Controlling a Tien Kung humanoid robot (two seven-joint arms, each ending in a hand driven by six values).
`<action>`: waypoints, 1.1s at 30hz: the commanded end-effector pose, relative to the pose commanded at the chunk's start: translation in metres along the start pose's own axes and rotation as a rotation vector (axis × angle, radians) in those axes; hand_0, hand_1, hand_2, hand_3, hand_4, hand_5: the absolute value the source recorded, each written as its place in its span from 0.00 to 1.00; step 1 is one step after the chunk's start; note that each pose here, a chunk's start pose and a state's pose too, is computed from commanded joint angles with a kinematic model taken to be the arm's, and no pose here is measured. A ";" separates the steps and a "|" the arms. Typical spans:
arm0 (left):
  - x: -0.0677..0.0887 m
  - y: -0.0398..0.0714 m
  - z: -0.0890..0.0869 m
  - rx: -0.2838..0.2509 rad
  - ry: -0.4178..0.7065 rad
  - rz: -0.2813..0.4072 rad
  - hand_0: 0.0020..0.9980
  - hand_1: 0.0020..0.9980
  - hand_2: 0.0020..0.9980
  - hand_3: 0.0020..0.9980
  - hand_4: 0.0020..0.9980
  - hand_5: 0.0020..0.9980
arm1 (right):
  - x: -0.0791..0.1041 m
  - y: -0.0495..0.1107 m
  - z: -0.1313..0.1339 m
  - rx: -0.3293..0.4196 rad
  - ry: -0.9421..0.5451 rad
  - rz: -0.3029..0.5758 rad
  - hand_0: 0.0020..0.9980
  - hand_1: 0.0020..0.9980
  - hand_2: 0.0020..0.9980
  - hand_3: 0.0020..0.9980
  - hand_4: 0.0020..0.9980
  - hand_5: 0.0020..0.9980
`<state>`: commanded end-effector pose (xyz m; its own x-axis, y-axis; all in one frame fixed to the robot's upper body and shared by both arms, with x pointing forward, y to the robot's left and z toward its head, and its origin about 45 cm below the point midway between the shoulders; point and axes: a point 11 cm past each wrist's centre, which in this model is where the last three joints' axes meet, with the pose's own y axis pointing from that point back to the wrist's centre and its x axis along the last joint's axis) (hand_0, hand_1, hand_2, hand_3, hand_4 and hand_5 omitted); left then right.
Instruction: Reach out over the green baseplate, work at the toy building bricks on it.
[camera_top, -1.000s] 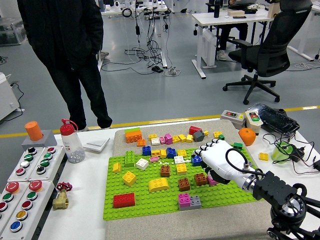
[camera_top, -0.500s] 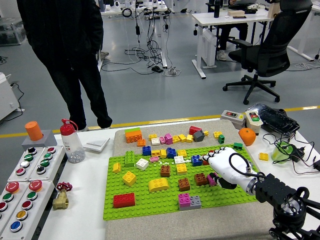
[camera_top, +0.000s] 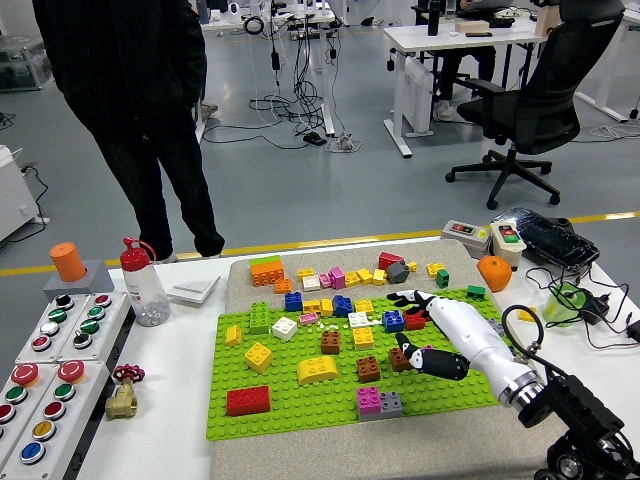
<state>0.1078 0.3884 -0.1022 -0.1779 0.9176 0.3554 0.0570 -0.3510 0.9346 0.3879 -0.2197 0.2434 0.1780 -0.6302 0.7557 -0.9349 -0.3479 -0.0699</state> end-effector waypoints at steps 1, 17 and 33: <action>0.000 0.000 0.000 0.001 -0.002 0.000 0.64 0.60 0.62 0.47 0.35 0.99 | 0.002 0.003 0.006 -0.033 -0.048 -0.002 0.71 0.75 0.79 0.78 0.52 0.33; -0.001 -0.001 -0.003 0.006 -0.004 -0.004 0.64 0.60 0.62 0.47 0.35 0.99 | 0.060 0.040 0.070 -0.208 -0.762 0.179 0.78 0.76 0.79 0.77 0.52 0.35; -0.003 -0.001 -0.004 0.002 0.011 -0.009 0.64 0.60 0.62 0.48 0.35 0.99 | 0.063 0.041 0.072 -0.153 -1.294 0.242 0.81 0.77 0.79 0.77 0.52 0.39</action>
<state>0.1045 0.3854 -0.1042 -0.1896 0.9186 0.3467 0.0574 -0.3422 0.9379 0.3829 -0.3233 0.2417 0.0855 -0.8971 -0.4335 -0.9941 -0.1062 0.0238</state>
